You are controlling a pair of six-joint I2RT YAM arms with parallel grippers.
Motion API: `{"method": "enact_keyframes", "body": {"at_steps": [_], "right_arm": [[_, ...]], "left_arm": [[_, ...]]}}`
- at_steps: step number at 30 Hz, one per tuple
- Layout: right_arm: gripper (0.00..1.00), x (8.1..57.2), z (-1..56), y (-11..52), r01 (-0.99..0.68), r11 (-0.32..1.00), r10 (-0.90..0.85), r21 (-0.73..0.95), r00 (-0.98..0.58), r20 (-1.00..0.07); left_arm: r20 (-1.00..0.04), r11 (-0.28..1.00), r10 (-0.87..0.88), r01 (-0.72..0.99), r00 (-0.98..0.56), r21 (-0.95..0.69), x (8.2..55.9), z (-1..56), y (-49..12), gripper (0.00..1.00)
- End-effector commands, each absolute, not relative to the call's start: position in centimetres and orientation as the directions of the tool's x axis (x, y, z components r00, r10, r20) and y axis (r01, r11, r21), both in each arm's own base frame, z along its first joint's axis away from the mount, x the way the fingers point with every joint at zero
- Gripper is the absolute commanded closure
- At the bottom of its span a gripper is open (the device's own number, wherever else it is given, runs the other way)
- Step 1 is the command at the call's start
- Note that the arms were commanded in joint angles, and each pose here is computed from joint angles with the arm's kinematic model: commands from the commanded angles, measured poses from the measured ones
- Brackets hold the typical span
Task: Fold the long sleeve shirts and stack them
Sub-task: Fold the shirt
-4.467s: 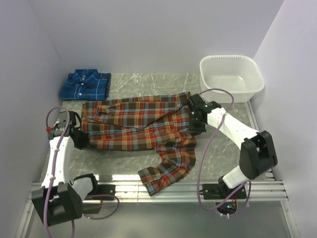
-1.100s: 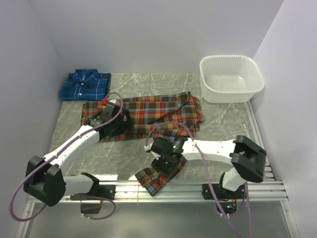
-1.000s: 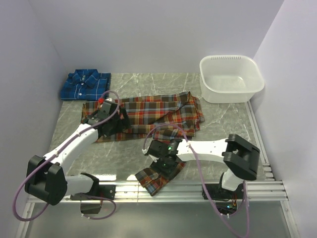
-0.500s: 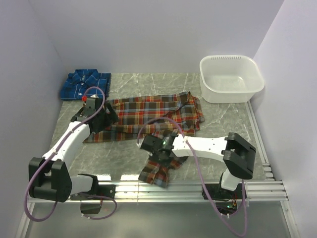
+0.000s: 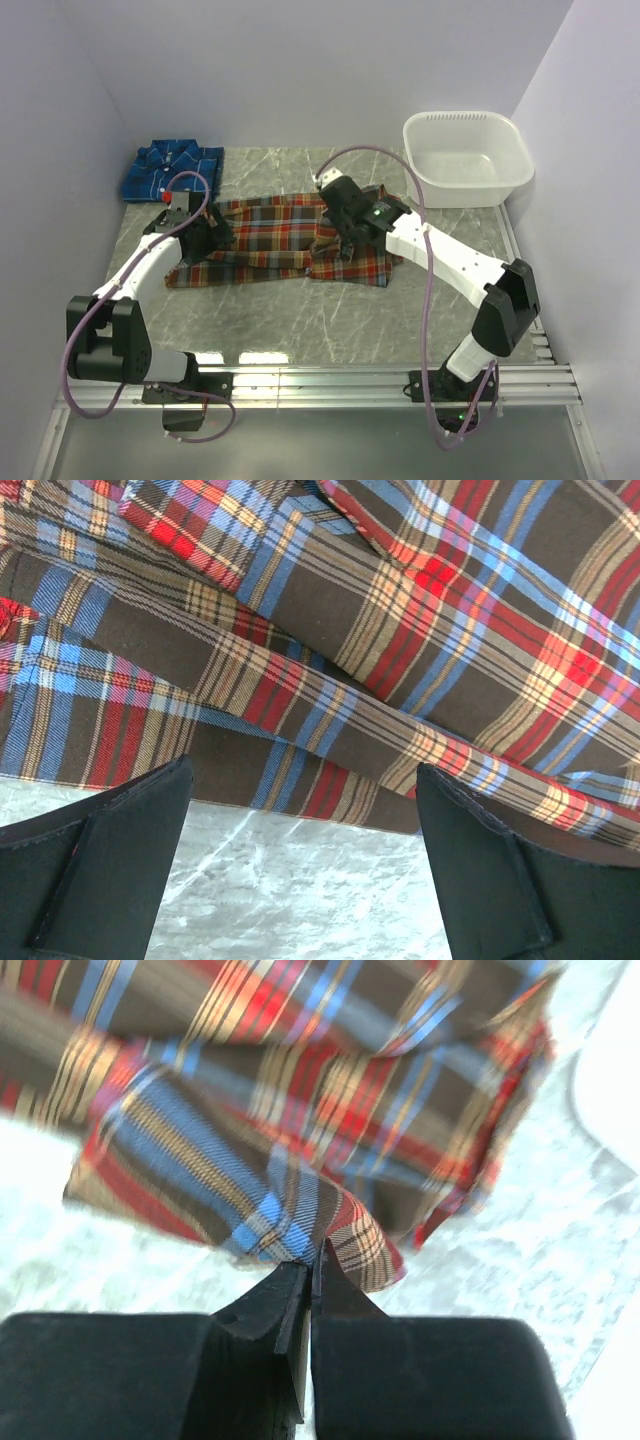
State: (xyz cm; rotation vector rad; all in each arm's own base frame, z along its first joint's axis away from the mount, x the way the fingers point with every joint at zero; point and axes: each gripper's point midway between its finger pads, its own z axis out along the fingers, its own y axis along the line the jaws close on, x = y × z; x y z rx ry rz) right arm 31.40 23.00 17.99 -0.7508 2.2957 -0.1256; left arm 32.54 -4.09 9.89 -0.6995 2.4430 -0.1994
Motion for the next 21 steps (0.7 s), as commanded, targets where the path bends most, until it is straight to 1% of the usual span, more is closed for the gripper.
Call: {"method": "enact_keyframes", "body": {"at_steps": [1, 10, 17, 21], "right_arm": [[1.00, 36.0, 22.5, 23.8, -0.394, 0.867, -0.480, -0.306, -0.490, -0.728], [1.00, 42.3, 25.0, 23.8, -0.254, 0.916, -0.394, -0.312, -0.410, -0.822], [1.00, 45.8, 26.3, 23.7, -0.184, 0.915, -0.401, -0.358, -0.352, -0.845], [1.00, 47.6, 27.0, 23.5, -0.139, 0.921, -0.389, -0.363, -0.325, -0.862]], "left_arm": [[-0.522, 0.853, -0.521, -0.424, -0.675, -0.304, 33.8, 10.6, -3.9, 0.01], [-0.485, 0.847, -0.532, -0.451, -0.694, -0.283, 33.2, 8.4, -3.5, 0.01], [-0.494, 0.848, -0.528, -0.460, -0.690, -0.264, 33.3, 8.2, -2.8, 0.01], [-0.482, 0.844, -0.534, -0.468, -0.694, -0.261, 33.3, 7.9, -2.5, 0.01]]}}
